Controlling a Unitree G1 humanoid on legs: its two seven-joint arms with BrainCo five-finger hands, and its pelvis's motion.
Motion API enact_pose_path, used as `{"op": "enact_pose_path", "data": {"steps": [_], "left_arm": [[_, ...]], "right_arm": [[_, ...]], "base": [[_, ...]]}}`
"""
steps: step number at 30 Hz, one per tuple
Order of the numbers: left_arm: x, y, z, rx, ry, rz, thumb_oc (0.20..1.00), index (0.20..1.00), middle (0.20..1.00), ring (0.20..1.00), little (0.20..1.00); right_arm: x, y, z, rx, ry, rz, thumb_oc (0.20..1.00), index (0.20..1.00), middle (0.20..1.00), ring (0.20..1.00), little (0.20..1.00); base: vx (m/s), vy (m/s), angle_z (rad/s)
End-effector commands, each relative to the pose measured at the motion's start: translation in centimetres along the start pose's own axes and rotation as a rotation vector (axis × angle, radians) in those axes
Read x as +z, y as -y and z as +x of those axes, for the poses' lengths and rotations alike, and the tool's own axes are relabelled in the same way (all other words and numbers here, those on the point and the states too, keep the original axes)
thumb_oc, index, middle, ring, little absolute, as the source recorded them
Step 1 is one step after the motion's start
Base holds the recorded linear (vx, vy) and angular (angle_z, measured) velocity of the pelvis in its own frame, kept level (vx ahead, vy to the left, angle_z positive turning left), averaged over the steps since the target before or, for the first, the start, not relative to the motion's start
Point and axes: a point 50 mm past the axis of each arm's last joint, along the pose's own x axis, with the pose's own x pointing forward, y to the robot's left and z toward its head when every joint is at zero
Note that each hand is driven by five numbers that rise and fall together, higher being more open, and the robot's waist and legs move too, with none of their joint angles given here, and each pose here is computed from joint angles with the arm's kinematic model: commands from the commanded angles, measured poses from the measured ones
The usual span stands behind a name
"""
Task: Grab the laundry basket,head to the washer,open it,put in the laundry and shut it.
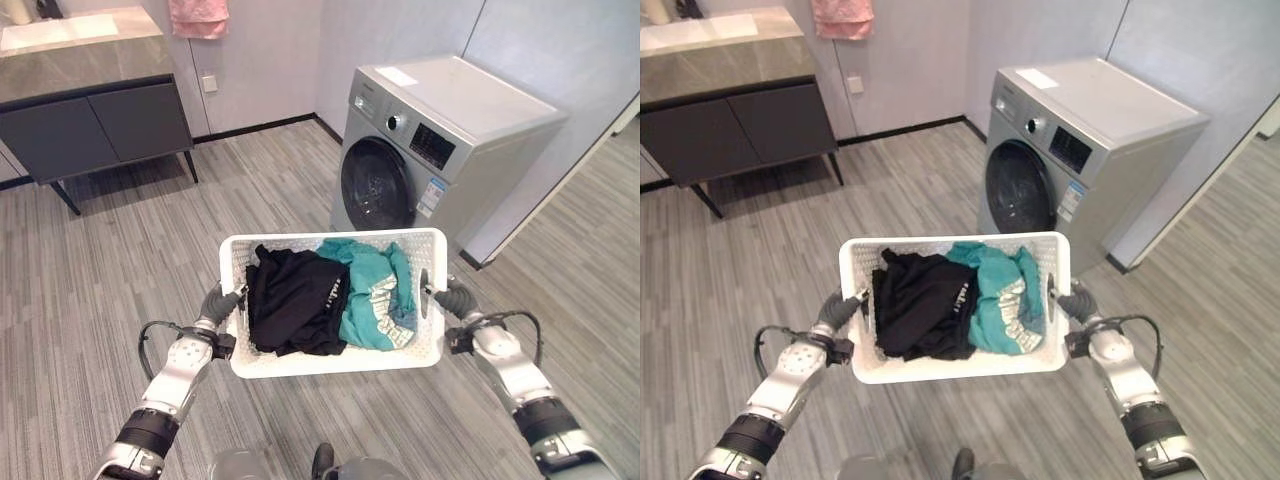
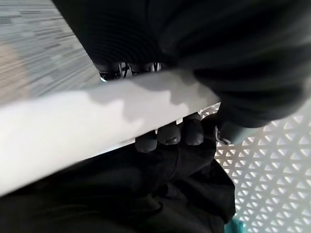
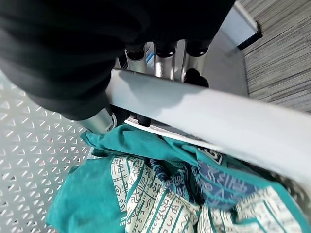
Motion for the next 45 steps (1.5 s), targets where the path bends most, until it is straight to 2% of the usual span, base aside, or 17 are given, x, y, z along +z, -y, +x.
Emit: {"op": "enact_pose_path", "data": {"steps": [1, 8, 14, 22, 30, 37, 45], "left_arm": [[0.5, -6.9, -1.1, 0.273, 0.043, -0.015, 0.200, 0.200, 0.200, 0.200, 0.200], [-1.2, -5.8, -1.8, 0.234, -0.010, 0.010, 0.200, 0.200, 0.200, 0.200, 0.200], [-2.5, -7.5, -2.9, 0.275, -0.068, 0.043, 0.200, 0.200, 0.200, 0.200, 0.200], [-1.6, -10.1, -3.6, 0.357, -0.043, 0.053, 0.200, 0.200, 0.200, 0.200, 0.200], [0.4, -9.5, -2.3, 0.331, 0.036, 0.049, 0.200, 0.200, 0.200, 0.200, 0.200], [0.1, -8.9, -2.4, 0.324, 0.041, 0.016, 0.200, 0.200, 0.200, 0.200, 0.200], [-0.2, -9.1, -2.9, 0.320, 0.021, 0.043, 0.200, 0.200, 0.200, 0.200, 0.200]], "right_arm": [[-0.4, 6.7, -2.0, -0.232, 0.028, 0.037, 0.200, 0.200, 0.200, 0.200, 0.200], [-4.0, 6.1, -3.5, -0.299, -0.067, 0.125, 0.200, 0.200, 0.200, 0.200, 0.200], [-5.7, 5.7, -4.4, -0.302, -0.122, 0.148, 0.200, 0.200, 0.200, 0.200, 0.200], [-3.6, 6.7, -4.1, -0.293, -0.038, 0.128, 0.200, 0.200, 0.200, 0.200, 0.200], [-1.3, 8.7, -3.4, -0.345, 0.038, 0.105, 0.200, 0.200, 0.200, 0.200, 0.200], [-0.5, 9.1, -2.8, -0.360, 0.057, 0.100, 0.200, 0.200, 0.200, 0.200, 0.200], [-1.4, 7.3, -1.9, -0.337, 0.012, 0.127, 0.200, 0.200, 0.200, 0.200, 0.200]], "base": [[-0.03, 0.057, 0.19], [-0.03, 0.056, 0.23], [0.02, 0.019, 0.12], [0.08, -0.138, 0.07], [0.20, 0.122, -0.05], [0.35, 0.305, -0.36], [0.32, 0.363, -0.36]]}}
